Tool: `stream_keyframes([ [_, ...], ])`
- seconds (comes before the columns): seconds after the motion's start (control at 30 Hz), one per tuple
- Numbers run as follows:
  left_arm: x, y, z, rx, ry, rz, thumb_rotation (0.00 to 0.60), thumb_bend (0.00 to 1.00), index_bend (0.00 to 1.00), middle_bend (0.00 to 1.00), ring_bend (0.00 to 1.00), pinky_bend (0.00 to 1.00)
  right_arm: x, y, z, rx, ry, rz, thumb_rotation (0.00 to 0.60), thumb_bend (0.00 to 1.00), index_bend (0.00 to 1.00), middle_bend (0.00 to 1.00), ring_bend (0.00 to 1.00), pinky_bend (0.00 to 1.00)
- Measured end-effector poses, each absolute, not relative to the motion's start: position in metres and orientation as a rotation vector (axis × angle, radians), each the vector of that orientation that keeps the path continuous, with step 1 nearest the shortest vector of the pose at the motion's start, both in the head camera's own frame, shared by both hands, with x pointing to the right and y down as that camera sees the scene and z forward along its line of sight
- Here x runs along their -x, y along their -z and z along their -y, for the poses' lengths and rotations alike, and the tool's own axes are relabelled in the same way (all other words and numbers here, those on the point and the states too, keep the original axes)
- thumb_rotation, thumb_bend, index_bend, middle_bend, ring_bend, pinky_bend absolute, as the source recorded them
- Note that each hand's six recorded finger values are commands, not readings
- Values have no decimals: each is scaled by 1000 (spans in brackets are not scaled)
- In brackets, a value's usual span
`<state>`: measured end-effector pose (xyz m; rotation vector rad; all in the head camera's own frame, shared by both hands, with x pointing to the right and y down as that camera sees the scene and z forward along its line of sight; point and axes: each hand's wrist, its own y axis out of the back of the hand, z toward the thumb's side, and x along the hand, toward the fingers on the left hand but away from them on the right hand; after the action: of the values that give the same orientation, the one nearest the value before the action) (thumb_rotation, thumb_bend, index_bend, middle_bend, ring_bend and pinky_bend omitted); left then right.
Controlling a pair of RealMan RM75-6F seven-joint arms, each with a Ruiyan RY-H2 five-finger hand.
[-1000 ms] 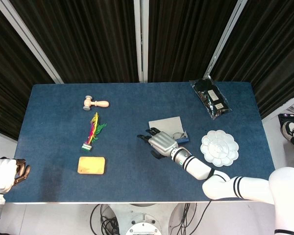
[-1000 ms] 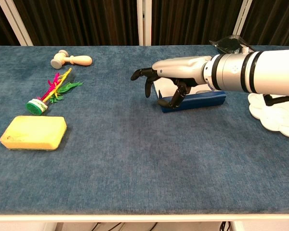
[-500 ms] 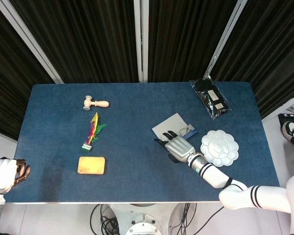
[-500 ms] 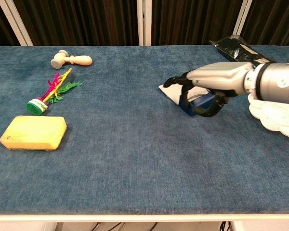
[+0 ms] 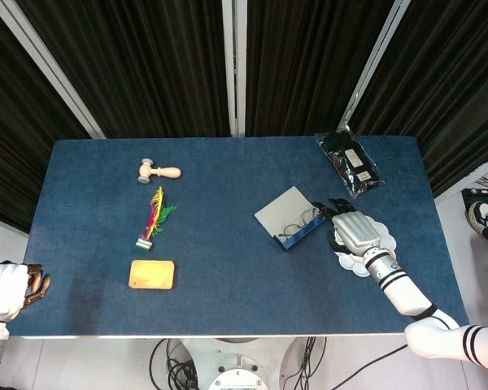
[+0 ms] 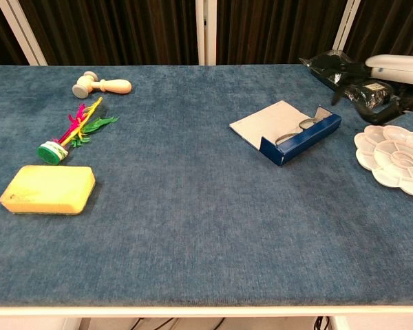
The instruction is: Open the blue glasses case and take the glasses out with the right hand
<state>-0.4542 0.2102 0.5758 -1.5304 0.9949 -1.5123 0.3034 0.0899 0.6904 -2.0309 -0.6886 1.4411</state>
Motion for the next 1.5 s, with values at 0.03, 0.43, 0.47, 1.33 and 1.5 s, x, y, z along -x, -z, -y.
stream_keyframes([
  [0.03, 454, -576, -210, 1530, 1513, -995, 600, 387, 857, 998, 852, 661, -309, -694, -89, 2030, -1470, 694, 600, 724, 0, 258, 0, 0],
  [0.43, 454, -576, -210, 1528, 1513, -996, 600, 387, 857, 998, 852, 661, -333, -734, -71, 2040, -1634, 736, 600, 761, 0, 257, 0, 0],
  [0.47, 454, -576, -210, 1528, 1513, -996, 600, 386, 857, 998, 852, 661, -332, -737, -69, 2041, -1637, 737, 600, 761, 0, 257, 0, 0],
  [1.33, 455, -576, -209, 1538, 1511, -1000, 600, 387, 857, 998, 852, 660, -171, -740, -39, 2203, -1326, 524, 600, 762, 0, 258, 0, 0],
  [1.5, 455, -576, -209, 1537, 1509, -999, 600, 387, 857, 998, 852, 661, -152, -726, -57, 2226, -1234, 479, 600, 505, 0, 244, 0, 0],
])
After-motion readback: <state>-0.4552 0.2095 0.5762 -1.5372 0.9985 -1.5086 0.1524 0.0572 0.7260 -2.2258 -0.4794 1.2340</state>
